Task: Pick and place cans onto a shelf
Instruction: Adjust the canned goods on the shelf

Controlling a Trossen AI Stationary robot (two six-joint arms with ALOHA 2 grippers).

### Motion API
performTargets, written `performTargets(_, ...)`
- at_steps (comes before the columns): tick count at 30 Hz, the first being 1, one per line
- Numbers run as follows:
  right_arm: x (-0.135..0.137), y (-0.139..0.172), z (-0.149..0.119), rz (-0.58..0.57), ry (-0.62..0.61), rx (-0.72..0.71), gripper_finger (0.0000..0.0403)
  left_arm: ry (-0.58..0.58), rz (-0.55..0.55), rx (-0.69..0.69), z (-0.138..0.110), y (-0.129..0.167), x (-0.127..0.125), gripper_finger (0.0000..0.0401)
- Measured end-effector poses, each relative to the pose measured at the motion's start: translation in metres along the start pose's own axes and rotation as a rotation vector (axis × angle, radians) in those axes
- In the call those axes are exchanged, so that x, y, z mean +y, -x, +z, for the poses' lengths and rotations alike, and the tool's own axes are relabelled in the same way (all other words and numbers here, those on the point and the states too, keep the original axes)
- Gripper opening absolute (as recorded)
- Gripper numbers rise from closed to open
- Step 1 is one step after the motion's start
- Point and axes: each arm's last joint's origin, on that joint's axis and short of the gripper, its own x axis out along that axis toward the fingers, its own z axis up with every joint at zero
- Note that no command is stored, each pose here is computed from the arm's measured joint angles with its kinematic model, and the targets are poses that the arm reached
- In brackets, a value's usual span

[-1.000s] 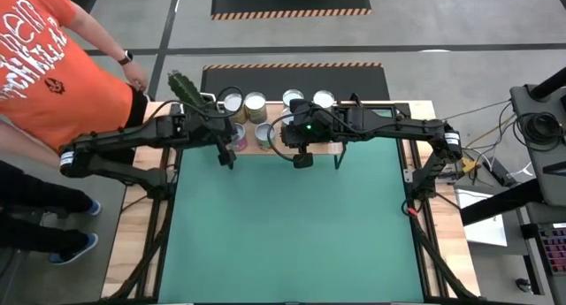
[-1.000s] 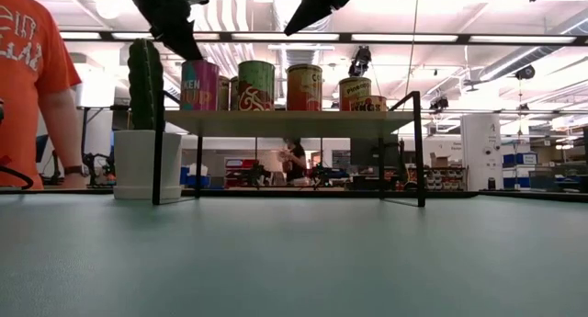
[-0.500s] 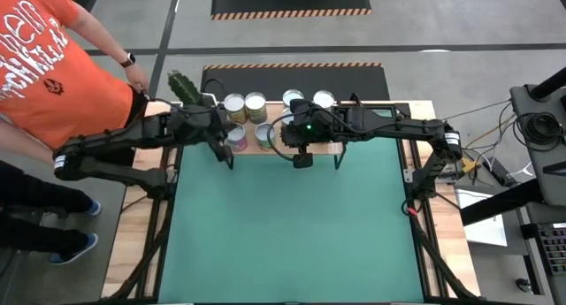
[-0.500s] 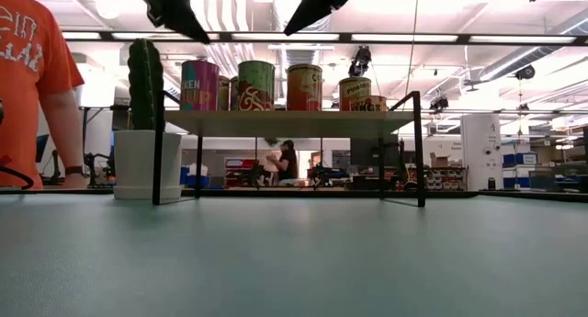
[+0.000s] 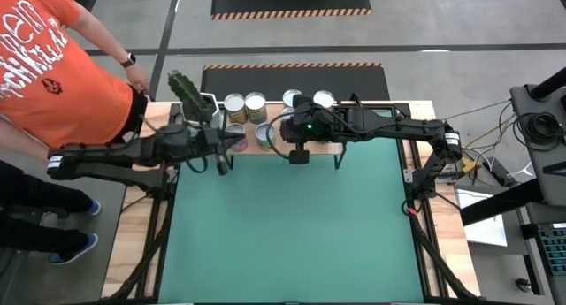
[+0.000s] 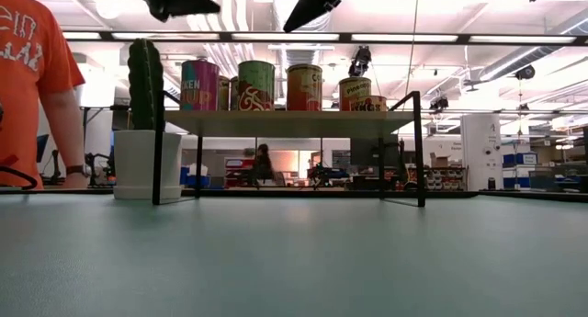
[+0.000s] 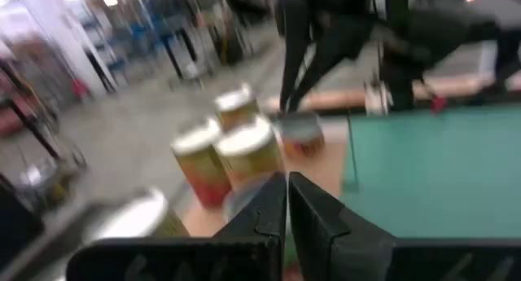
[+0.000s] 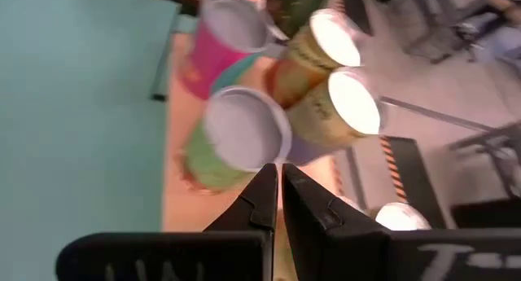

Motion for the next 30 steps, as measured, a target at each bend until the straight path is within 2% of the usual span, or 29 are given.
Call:
performTargets(3,-0.007,0.004,0.003,-0.032,-0.034,-0.012,0.0009,-0.029,0.028,-0.098,0.000,0.010,0.003,0.0000)
performTargets(7,-0.019,0.012,0.008,-0.057,-0.088,-0.035,0.0009,-0.042,0.047,-0.157,0.003,0.022,0.008,0.0000)
performTargets(14,-0.044,0.013,0.008,-0.111,-0.123,-0.073,0.0009,-0.018,0.051,-0.158,0.002,0.034,0.012,0.0000)
performTargets(18,-0.059,0.009,0.000,-0.089,-0.185,-0.082,0.0009,-0.015,0.051,-0.161,0.002,0.038,0.013,0.0000)
performTargets(23,-0.070,-0.012,-0.012,-0.047,-0.226,-0.051,0.0009,-0.015,0.051,-0.163,0.002,0.040,0.014,0.0000)
performTargets(30,-0.064,-0.050,-0.026,0.032,-0.161,0.033,0.0009,-0.021,0.046,-0.143,0.000,0.038,0.013,0.0000)
